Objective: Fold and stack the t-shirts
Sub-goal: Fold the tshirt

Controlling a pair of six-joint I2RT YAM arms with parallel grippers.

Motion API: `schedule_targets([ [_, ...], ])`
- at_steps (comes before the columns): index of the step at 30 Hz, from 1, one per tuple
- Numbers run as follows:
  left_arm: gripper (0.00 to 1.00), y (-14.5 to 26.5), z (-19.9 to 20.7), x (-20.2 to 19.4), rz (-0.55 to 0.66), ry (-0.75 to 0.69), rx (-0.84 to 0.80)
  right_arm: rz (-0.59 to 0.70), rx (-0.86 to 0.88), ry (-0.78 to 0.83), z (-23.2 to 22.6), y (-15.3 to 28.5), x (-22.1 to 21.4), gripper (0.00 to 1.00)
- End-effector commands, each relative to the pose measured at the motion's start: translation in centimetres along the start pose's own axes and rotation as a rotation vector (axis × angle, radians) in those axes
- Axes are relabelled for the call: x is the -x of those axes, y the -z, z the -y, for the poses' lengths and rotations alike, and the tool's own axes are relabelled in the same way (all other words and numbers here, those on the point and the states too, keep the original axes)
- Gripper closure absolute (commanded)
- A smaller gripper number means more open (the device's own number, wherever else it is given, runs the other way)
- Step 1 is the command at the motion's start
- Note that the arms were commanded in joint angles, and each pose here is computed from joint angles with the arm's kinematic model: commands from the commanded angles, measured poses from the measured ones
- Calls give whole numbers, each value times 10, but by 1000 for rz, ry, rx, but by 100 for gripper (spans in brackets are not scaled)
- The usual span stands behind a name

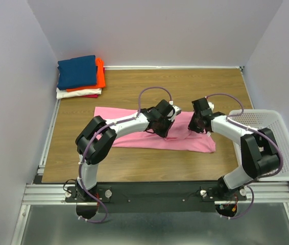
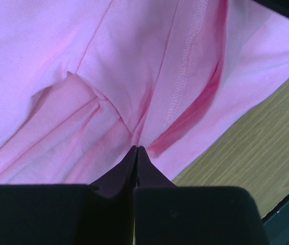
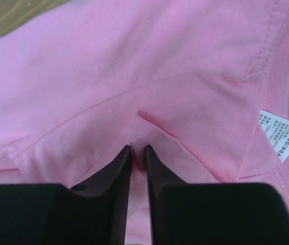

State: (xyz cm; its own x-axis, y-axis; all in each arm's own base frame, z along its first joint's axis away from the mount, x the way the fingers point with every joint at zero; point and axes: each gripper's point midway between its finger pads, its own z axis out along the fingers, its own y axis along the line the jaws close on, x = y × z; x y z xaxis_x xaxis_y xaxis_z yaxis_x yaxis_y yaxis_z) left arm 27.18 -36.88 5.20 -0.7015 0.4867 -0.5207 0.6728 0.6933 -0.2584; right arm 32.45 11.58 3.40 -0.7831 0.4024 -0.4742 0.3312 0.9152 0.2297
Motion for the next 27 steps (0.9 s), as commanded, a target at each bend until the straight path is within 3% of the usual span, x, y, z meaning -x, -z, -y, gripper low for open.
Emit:
schedule_targets([
  [1,94,10,5,12,27,-8,-24,64,5,-15,4,11,11,83],
  [5,94,12,3,15,33,-10,-18,65,34,-17,6,23,6,93],
  [9,94,12,3,16,32,-10,-17,62,54,-25,9,36,-1,95],
  [27,96,12,-2,18,12,-25,-8,-39,157,-109,25,72,-55,96],
])
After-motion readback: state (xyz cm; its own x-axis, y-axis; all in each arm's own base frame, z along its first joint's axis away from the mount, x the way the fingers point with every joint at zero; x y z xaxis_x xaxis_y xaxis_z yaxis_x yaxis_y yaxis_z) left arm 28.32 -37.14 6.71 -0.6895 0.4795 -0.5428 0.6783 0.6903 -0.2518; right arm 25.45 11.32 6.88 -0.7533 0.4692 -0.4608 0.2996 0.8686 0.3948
